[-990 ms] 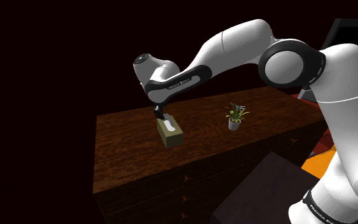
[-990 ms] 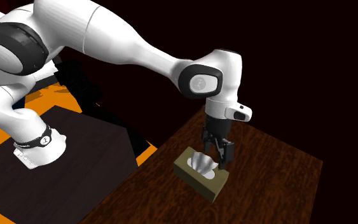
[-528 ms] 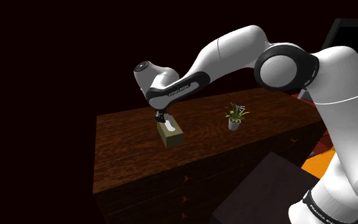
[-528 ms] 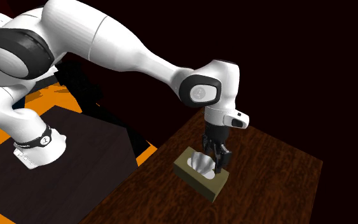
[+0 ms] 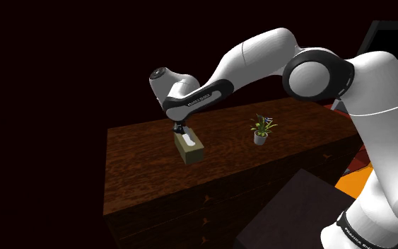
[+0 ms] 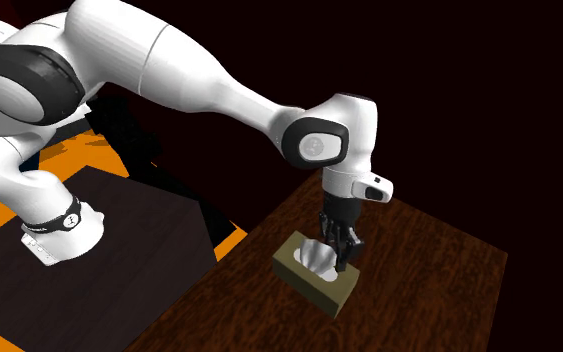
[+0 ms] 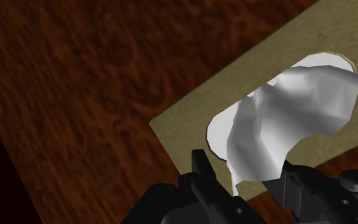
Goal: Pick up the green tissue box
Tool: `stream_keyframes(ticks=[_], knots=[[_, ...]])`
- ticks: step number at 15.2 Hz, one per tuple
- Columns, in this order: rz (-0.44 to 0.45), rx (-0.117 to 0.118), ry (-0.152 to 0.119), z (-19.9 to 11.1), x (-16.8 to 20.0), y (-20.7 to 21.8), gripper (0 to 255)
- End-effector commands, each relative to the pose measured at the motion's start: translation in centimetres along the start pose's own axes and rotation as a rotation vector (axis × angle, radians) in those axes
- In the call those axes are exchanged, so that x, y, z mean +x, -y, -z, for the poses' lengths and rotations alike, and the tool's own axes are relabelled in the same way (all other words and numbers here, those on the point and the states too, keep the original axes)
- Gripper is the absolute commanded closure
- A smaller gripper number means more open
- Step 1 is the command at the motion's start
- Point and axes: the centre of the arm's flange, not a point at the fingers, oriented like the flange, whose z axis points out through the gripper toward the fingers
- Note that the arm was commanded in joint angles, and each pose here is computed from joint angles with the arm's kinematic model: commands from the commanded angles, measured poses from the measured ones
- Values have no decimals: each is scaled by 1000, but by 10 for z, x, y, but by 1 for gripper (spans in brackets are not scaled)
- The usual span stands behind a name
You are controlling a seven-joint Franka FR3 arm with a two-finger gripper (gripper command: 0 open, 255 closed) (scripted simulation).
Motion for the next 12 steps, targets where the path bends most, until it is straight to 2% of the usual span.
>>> stream_keyframes(ticks=[1,12], knots=[[5,5,3,-2,0,4,255],[5,5,3,52,-9,-18,255]])
